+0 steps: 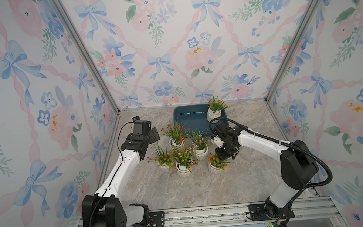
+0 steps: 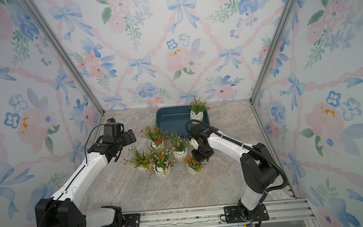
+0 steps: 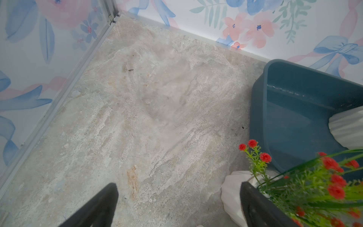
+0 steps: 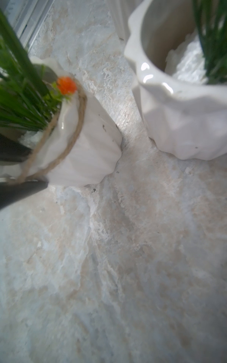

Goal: Put the potted gypsophila into the storage box
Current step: Pick up the baby's breath potted plant from the center of the board.

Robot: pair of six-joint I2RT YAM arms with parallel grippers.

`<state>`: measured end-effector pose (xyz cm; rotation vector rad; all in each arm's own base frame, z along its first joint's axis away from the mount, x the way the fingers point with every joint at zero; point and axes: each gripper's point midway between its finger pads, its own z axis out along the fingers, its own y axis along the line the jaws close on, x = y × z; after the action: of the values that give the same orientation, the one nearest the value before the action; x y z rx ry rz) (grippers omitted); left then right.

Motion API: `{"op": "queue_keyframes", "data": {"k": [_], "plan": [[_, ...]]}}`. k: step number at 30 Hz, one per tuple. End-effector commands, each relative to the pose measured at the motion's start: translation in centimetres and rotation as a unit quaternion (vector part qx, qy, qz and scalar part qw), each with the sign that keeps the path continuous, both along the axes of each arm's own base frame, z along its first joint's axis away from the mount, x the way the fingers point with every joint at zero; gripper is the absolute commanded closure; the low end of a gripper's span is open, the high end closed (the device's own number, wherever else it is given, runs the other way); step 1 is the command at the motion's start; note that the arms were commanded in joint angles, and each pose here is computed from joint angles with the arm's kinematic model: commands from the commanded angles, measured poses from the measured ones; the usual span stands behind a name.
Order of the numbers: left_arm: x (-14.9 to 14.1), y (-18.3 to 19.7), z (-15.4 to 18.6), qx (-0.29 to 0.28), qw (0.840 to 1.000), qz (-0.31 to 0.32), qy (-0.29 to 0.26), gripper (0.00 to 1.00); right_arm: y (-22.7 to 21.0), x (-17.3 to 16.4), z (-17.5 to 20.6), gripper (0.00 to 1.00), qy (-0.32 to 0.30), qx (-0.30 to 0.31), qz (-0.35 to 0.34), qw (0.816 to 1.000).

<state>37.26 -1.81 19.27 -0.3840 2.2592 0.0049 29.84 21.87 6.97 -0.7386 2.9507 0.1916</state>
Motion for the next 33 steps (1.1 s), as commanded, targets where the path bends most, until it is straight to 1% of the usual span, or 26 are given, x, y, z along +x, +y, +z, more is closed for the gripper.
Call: {"op": "queue_keyframes", "data": {"k": [1,4,15,21,25,33], "plan": [[-0.2,0.1,-0.2,-0.002,1.000,0.005,0.004,0.02,-0.1,-0.9,-1.6,0.90,0.020,-0.020,0.008,1.000],[-0.2,0.1,-0.2,-0.004,1.000,0.005,0.004,0.02,-0.1,-0.9,-1.5,0.99,0.017,-0.023,0.010,1.000],[-0.2,0.1,-0.2,-0.005,1.000,0.005,0.004,0.02,-0.1,-0.1,1.2,1.00,-0.005,-0.034,0.019,0.999],[-0.1,0.1,0.0,-0.005,1.000,0.005,0.002,0.02,-0.3,1.3,3.5,1.00,-0.023,-0.034,0.019,0.999],[0.1,0.1,0.0,-0.006,1.000,0.006,0.002,0.02,-0.8,3.5,5.1,1.00,-0.038,-0.030,0.003,0.999],[0.4,-0.2,-0.2,-0.009,1.000,0.003,0.007,0.02,-1.7,9.6,9.1,1.00,-0.084,-0.007,-0.044,0.995]]}}
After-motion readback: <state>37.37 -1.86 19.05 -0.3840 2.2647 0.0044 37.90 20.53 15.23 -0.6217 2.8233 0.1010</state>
